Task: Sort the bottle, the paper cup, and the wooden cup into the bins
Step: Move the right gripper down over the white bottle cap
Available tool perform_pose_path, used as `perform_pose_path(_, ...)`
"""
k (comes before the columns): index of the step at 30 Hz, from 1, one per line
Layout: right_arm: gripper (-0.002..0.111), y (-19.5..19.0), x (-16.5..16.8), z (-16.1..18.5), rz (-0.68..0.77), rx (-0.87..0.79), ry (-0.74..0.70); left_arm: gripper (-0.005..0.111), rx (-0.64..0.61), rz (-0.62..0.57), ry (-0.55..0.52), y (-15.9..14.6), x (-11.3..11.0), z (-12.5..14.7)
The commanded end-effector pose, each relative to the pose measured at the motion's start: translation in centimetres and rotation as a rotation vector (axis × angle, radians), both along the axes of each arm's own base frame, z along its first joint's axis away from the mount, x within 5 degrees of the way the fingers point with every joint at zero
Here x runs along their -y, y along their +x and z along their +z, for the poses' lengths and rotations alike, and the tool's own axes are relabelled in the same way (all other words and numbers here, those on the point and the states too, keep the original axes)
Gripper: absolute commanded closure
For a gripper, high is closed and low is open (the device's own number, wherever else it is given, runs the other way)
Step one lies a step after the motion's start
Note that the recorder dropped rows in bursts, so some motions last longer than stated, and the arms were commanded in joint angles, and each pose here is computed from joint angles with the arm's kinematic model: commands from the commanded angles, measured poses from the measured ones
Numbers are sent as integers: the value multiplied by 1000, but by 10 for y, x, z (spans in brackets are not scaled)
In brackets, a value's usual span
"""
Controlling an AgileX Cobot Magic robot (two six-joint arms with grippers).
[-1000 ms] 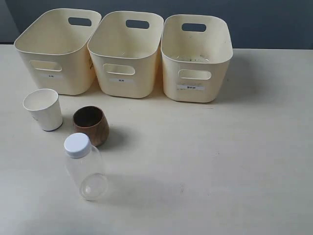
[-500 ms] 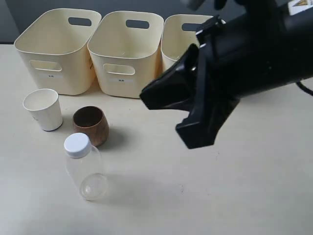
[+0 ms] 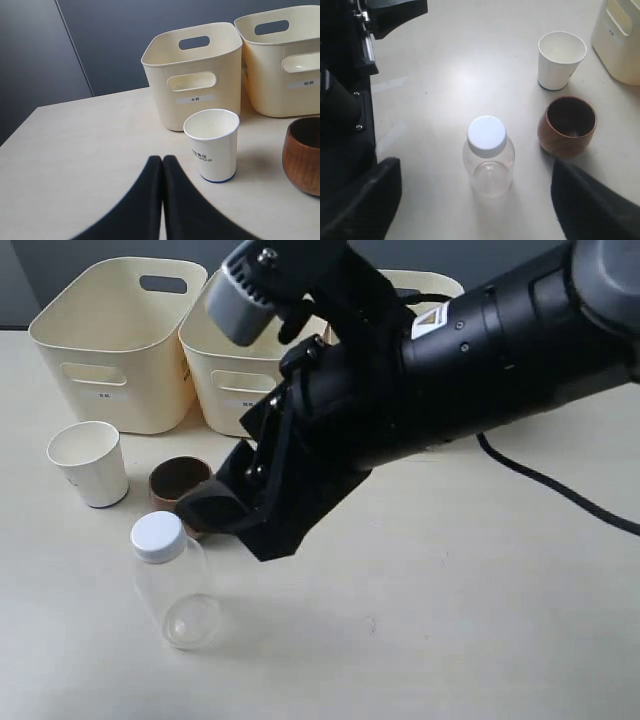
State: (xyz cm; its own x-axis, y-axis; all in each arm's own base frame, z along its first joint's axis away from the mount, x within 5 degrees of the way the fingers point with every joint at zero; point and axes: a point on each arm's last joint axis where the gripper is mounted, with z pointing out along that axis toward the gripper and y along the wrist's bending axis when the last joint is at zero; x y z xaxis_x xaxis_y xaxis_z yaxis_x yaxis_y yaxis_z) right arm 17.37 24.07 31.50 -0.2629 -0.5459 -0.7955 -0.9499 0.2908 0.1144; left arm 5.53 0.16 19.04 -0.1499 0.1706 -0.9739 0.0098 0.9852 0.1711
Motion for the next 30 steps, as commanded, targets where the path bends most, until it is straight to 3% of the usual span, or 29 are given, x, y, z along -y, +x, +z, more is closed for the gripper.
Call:
perform_pose_path(1,34,6,-8,-10,9,0,-16,107,6,-1,-4,0,0,2)
perform_pose_path(10,29,13,-19,-33,62,-1,-78,107,6,-1,-4,0,0,2)
perform_pose_path(30,29,33,-49,-64,172,47,-41,107,6,-1,-4,0,0,2)
